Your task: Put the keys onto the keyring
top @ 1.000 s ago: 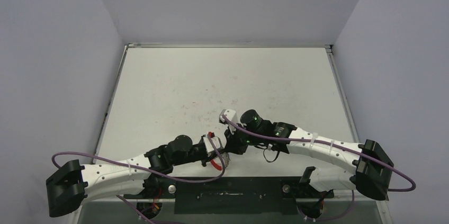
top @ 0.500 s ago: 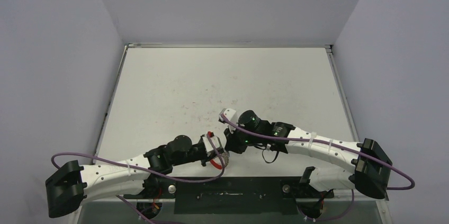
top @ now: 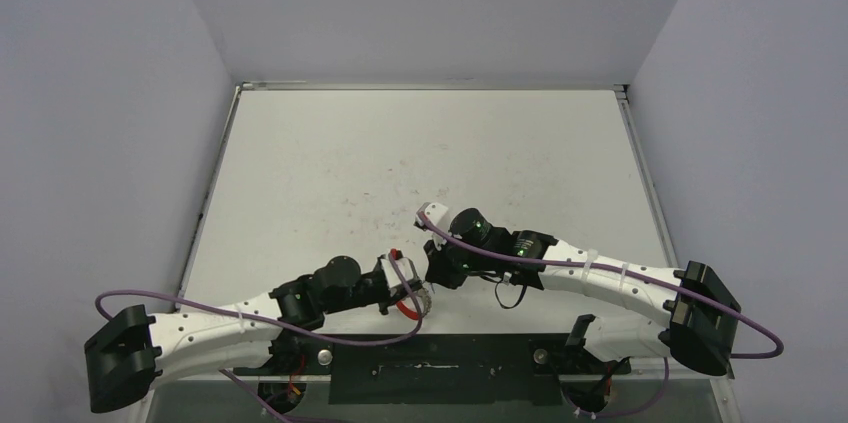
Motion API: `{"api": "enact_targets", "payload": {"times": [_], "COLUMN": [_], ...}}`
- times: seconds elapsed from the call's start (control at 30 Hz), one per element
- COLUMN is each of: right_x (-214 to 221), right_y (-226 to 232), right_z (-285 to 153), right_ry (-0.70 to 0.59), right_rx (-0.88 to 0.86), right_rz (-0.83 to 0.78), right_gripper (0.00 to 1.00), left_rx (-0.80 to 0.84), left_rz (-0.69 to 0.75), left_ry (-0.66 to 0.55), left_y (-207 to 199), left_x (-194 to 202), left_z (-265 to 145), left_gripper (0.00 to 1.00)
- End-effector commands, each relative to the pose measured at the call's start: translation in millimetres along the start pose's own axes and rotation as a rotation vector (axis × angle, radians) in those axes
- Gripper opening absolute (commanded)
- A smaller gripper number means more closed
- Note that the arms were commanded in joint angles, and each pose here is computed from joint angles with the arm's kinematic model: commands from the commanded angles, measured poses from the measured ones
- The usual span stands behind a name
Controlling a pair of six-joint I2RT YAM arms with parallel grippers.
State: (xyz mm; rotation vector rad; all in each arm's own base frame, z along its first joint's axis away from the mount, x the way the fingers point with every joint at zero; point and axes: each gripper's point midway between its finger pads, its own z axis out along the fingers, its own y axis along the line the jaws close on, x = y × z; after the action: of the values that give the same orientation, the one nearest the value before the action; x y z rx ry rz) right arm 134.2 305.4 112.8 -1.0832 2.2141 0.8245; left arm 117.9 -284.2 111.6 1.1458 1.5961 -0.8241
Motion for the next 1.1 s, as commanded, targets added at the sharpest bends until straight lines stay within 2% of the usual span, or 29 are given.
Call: {"api": "enact_targets", "payload": {"times": [0.0,0.13,0.2,0.27,0.4,0.43,0.5,0.8,1.07], "right_x": [-18,-17,-17,-18,-26,-30,-38,-48,-33], "right_y": [-7,-8,-8,-8,-8,-8,-5,14,47], "right_z": [0,0,-1,-3,-13,-17,-26,-50,-55], "right_ry": [-0.069,-0.074,-0.078,-0.088,-0.147,-0.171,-0.223,-0.415,-0.534], "right_rx": [0.042,0.043,0.042,0.046,0.044,0.038,0.019,-0.083,-0.292], "right_rz": [0.018,0.031,0.034,0.032,0.015,0.005,-0.03,-0.241,-0.603], "right_gripper": [0.0,0.04,0.1,0.21,0.54,0.59,0.63,0.68,0.6], "left_rx": [0.029,0.022,0.02,0.019,0.016,0.016,0.014,0.044,0.091], "left_rz": [0.003,0.003,0.004,0.003,0.003,0.003,0.003,0.025,0.049], "left_ry": [-0.09,-0.094,-0.097,-0.096,-0.093,-0.091,-0.093,-0.126,-0.183], "left_y": [-7,-6,-6,-5,-5,-5,-5,-11,-20], "left_x": [-24,-23,-23,-22,-21,-20,-20,-24,-30], "left_z": [-1,-2,-3,-3,-4,-5,-6,-16,-27], "left_gripper": [0.0,0.0,0.0,0.0,0.0,0.0,0.0,0.0,0.0]}}
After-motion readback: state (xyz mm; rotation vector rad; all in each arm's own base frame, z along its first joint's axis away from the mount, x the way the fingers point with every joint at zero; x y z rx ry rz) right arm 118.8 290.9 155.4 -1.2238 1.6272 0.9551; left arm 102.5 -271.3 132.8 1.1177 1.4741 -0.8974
